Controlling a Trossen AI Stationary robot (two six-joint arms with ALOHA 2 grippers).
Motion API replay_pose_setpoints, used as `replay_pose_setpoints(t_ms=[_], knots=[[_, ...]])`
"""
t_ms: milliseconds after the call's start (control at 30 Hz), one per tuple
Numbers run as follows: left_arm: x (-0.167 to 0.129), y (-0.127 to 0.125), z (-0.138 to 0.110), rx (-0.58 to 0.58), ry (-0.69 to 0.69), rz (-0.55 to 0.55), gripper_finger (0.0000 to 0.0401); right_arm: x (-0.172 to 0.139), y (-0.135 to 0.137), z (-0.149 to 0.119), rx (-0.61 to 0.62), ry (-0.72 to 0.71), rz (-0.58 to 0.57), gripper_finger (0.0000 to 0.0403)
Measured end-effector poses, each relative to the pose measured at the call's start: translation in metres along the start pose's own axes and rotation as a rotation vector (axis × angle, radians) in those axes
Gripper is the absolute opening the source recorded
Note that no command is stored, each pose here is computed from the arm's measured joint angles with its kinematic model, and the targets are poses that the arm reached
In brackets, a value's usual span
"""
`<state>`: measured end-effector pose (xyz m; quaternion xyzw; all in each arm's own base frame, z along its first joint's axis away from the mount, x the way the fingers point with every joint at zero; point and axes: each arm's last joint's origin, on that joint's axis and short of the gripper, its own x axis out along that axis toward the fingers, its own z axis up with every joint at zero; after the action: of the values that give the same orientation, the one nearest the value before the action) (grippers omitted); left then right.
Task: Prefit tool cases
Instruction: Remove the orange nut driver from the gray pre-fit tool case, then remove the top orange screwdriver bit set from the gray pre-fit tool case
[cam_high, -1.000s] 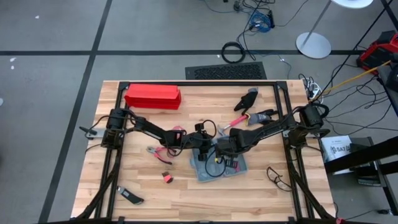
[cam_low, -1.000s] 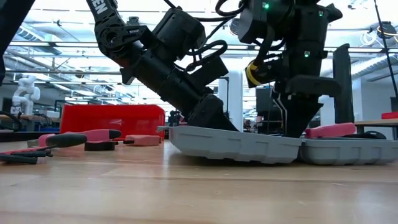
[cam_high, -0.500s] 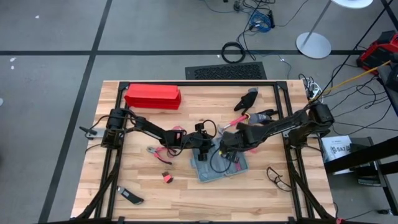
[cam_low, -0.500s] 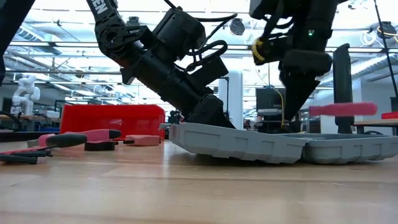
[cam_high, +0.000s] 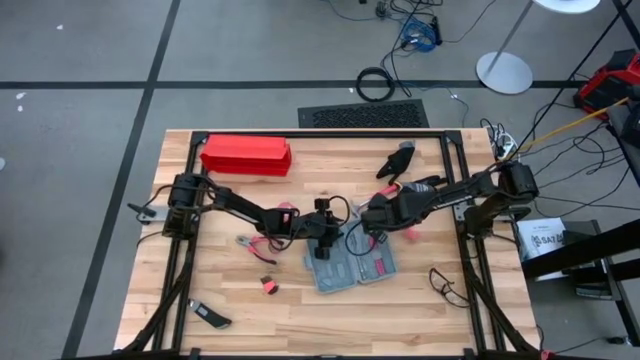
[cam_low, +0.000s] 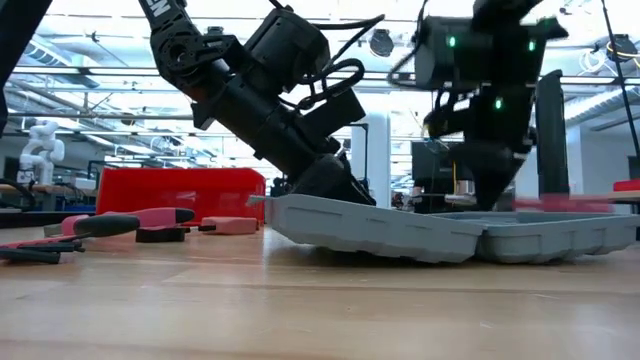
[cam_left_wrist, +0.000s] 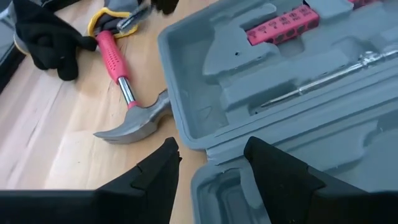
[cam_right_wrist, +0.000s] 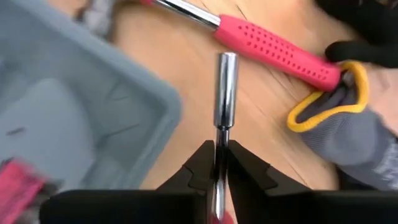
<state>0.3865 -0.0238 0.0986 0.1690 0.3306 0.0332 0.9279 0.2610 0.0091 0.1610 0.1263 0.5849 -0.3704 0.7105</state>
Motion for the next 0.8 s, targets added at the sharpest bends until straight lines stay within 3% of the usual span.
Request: replay_pose_setpoints(t_ms=[200, 533, 800], knots=[[0.000, 0.000, -0.002, 0.034, 0.023, -0.007, 0.0202, 0.004, 0.000, 0.003, 0.025, -0.026, 0.031, 0.0052], [-0.003, -0.005, 0.000, 0.040, 0.017, -0.015, 0.0202, -0.030, 0.015, -0.009, 0.006, -0.098, 0.201, 0.0047], [-0.006, -0.014, 0.004, 0.103, -0.007, -0.054, 0.0202, -0.049, 0.046, -0.023, -0.015, -0.097, 0.491, 0.0050]])
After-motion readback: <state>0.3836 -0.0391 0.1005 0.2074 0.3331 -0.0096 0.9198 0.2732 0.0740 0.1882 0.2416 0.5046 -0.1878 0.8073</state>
